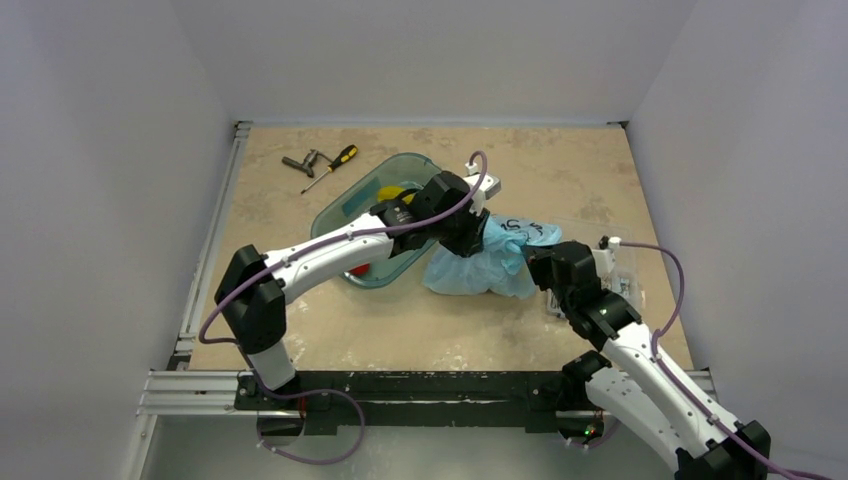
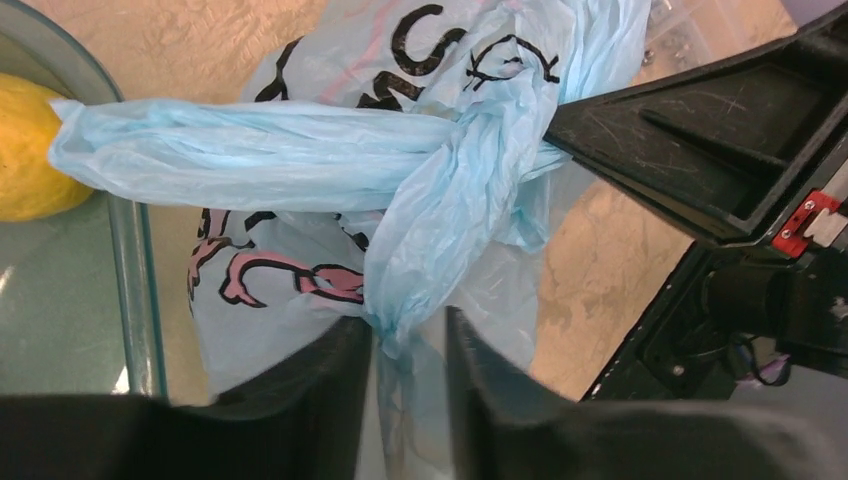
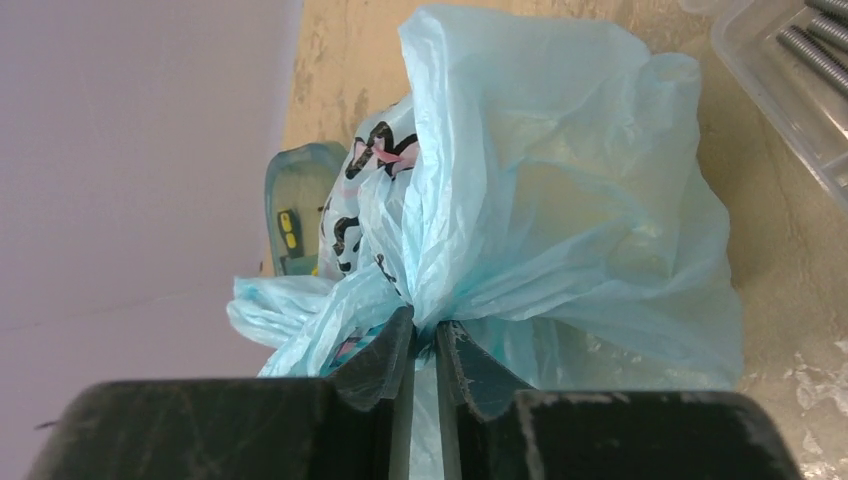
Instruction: Take the fake fruits out of the plastic bag
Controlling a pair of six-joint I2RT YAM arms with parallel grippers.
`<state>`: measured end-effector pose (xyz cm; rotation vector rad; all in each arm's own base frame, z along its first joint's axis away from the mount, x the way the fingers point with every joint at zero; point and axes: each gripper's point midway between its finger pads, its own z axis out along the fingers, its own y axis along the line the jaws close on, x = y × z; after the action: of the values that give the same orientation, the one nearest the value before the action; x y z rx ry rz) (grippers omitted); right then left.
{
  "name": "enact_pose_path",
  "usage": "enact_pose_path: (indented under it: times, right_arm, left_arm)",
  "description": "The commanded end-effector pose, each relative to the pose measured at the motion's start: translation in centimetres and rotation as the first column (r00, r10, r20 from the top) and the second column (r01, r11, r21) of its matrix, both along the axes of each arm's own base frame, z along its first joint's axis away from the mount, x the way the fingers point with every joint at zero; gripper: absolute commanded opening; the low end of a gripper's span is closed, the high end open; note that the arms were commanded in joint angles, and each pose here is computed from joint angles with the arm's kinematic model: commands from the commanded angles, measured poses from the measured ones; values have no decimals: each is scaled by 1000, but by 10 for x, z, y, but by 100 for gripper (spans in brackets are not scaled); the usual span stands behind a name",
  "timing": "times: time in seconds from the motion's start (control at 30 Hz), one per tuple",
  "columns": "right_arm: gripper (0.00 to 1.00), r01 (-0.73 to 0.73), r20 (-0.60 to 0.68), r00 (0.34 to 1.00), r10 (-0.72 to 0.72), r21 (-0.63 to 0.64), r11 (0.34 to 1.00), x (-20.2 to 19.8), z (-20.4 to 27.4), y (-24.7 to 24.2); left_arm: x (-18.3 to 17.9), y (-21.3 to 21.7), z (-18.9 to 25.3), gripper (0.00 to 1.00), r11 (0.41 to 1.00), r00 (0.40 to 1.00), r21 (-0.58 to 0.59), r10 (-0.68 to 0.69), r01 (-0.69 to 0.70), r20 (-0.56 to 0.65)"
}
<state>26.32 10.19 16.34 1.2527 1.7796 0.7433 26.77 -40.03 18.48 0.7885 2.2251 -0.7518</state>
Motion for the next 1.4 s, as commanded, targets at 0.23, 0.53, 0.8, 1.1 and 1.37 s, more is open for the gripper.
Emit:
enact_pose_path:
  times: [0.23, 0.53, 0.8, 1.1, 1.37]
  right_arm:
    - [0, -152, 82, 980, 180, -275, 949, 5, 33, 0]
    - [0, -277, 127, 932, 339, -353, 894, -5, 44, 12]
    - [0, -322, 140, 910, 391, -358, 876, -6, 43, 22]
    - [0, -363, 110, 901, 420, -341, 867, -2, 32, 32]
    - [0, -148, 20, 987, 157, -236, 960, -16, 31, -10]
  left_arm:
    - [-5, -9, 55, 87, 996, 939, 8, -88, 90, 332]
    - [1, -16, 49, 74, 987, 906, 64, -158, 145, 392]
    - [0, -24, 38, 57, 977, 884, 131, -210, 171, 417]
    - [-1, -23, 34, 34, 974, 880, 172, -207, 146, 428]
    - [-17, -20, 43, 18, 989, 921, 66, -146, 131, 360]
